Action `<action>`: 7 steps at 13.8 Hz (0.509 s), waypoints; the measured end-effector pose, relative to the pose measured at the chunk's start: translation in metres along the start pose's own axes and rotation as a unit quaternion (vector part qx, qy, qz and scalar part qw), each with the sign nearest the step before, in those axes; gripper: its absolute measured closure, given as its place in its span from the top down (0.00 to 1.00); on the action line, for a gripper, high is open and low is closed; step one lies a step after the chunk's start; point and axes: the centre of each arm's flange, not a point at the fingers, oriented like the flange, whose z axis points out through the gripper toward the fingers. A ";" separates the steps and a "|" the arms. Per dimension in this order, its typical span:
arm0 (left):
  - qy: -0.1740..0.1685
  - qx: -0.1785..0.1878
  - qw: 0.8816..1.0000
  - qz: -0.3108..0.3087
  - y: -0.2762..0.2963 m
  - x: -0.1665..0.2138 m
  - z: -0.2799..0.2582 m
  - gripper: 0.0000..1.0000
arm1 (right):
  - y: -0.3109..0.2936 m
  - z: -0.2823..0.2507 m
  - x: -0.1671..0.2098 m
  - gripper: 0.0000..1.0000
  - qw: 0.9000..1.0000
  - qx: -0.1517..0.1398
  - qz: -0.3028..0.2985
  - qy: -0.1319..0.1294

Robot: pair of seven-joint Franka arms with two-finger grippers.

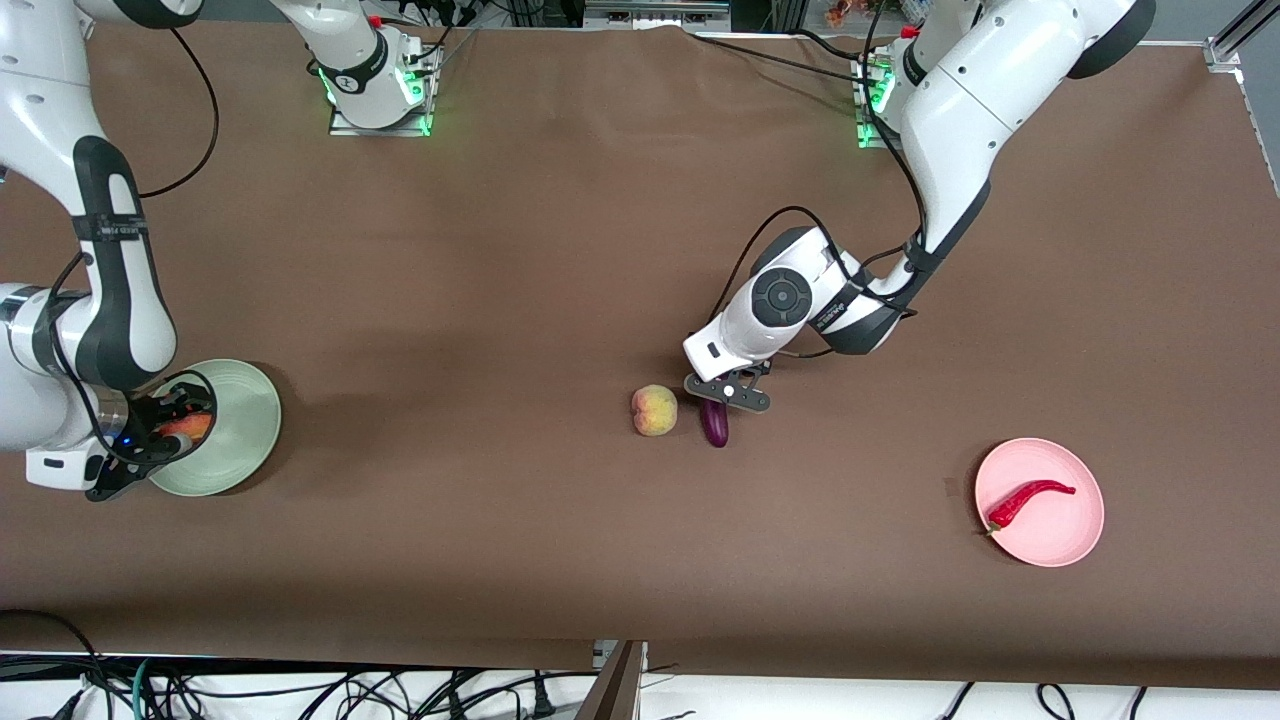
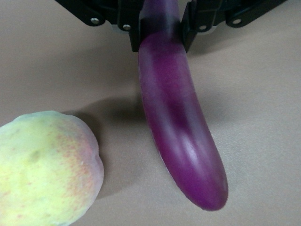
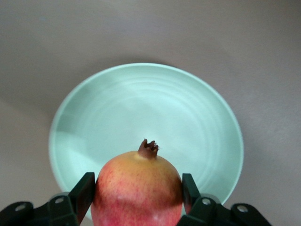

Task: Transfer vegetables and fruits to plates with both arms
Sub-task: 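Carry the eggplant toward the pink plate while the right gripper releases the pomegranate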

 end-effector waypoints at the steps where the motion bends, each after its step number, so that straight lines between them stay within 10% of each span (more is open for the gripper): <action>1: -0.010 0.011 1.000 -0.002 -0.007 0.000 -0.002 0.35 | 0.007 0.009 -0.003 0.80 1.000 -0.005 -0.004 0.007; 5: -0.034 0.066 0.997 -0.029 -0.083 0.018 -0.078 0.34 | 0.019 0.029 -0.011 0.79 1.000 -0.012 -0.005 0.017; 7: -0.021 0.080 0.996 -0.020 -0.143 0.026 -0.127 0.34 | 0.017 0.028 -0.008 0.94 1.000 -0.009 -0.005 0.021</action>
